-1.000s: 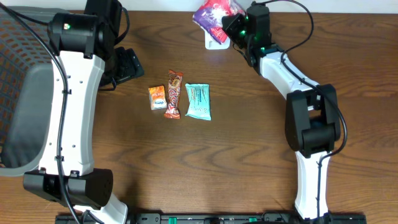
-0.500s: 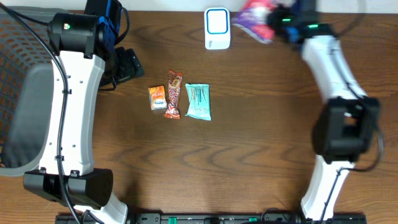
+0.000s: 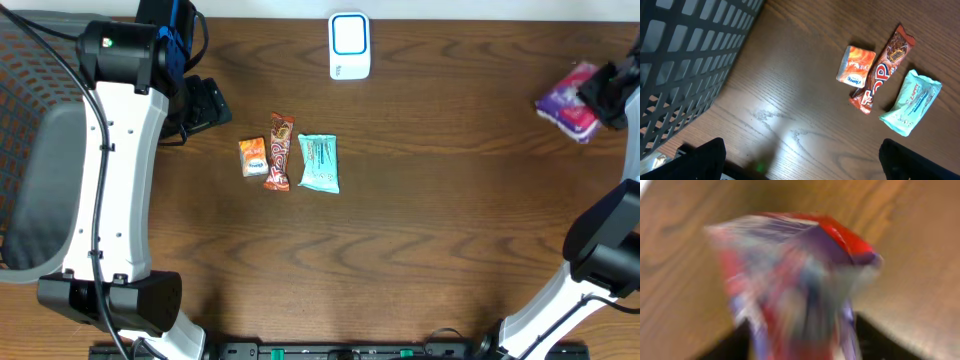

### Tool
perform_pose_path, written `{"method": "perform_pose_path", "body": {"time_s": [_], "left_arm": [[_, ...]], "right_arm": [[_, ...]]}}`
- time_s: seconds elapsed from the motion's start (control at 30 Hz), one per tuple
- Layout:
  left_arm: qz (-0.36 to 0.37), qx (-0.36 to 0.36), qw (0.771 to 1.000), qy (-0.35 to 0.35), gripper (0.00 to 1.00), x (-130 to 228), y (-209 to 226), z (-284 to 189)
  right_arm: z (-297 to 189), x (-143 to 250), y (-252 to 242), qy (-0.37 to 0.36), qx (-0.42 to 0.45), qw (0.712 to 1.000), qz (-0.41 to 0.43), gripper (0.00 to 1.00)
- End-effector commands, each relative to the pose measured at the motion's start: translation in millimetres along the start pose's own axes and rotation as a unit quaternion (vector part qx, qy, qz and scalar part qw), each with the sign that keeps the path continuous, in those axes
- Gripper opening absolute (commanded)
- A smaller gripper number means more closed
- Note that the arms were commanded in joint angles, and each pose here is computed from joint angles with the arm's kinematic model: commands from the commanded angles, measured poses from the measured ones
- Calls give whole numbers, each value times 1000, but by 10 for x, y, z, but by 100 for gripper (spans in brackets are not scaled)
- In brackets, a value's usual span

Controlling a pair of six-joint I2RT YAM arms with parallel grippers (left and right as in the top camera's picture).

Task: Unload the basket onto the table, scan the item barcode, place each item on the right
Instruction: 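Place the liners pack at the table's right edge, then reach the right gripper to the mint tissue pack and grasp it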

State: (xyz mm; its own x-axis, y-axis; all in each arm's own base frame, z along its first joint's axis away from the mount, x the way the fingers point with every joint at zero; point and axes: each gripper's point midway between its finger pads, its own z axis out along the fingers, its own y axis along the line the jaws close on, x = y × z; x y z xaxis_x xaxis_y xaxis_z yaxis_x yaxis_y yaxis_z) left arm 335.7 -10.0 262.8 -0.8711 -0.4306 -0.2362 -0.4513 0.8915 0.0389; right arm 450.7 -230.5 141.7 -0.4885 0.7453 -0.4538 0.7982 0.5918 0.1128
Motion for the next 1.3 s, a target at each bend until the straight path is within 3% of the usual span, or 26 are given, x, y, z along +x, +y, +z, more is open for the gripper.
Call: {"method": "perform_pose_path", "body": {"time_s": [0.0, 0.17, 0.4, 0.57, 0.63, 0.73, 0.8, 0.9, 1.03, 1.2, 1.27], "left_arm": [[3, -15, 1000, 18, 98, 98, 79, -16], [3, -15, 1000, 18, 98, 98, 79, -16], [3, -15, 1000, 18, 98, 98, 79, -16], [3, -15, 1000, 18, 98, 98, 79, -16], [3, -15, 1000, 18, 98, 98, 79, -16], [3, -15, 1000, 18, 98, 98, 79, -16], [3, -15, 1000, 18, 98, 98, 79, -16], [3, -15, 1000, 18, 98, 98, 79, -16], [3, -15, 1000, 18, 98, 98, 79, -16], [3, -15, 1000, 18, 98, 98, 79, -16], [3, -15, 1000, 18, 98, 98, 79, -16]], "right_arm": [[58, -22, -319, -12, 57, 998, 17, 99], [124, 116, -259, 19, 31, 999, -30, 99], [40, 518, 391, 100, -130, 984, -70, 98], [-390, 1163, 1284, 172, -317, 915, -182, 95], [-484, 1385, 1455, 188, -332, 901, -208, 95], [-694, 2053, 1817, 231, -341, 870, -271, 90], [-809, 2475, 1999, 248, -345, 850, -312, 92], [-862, 3209, 2210, 233, -309, 831, -398, 87], [-930, 3772, 2386, 198, -281, 832, -436, 83], [-1158, 4221, 2638, 129, -281, 824, -475, 74], [-1241, 4352, 2697, 82, -261, 835, -477, 70]]}}
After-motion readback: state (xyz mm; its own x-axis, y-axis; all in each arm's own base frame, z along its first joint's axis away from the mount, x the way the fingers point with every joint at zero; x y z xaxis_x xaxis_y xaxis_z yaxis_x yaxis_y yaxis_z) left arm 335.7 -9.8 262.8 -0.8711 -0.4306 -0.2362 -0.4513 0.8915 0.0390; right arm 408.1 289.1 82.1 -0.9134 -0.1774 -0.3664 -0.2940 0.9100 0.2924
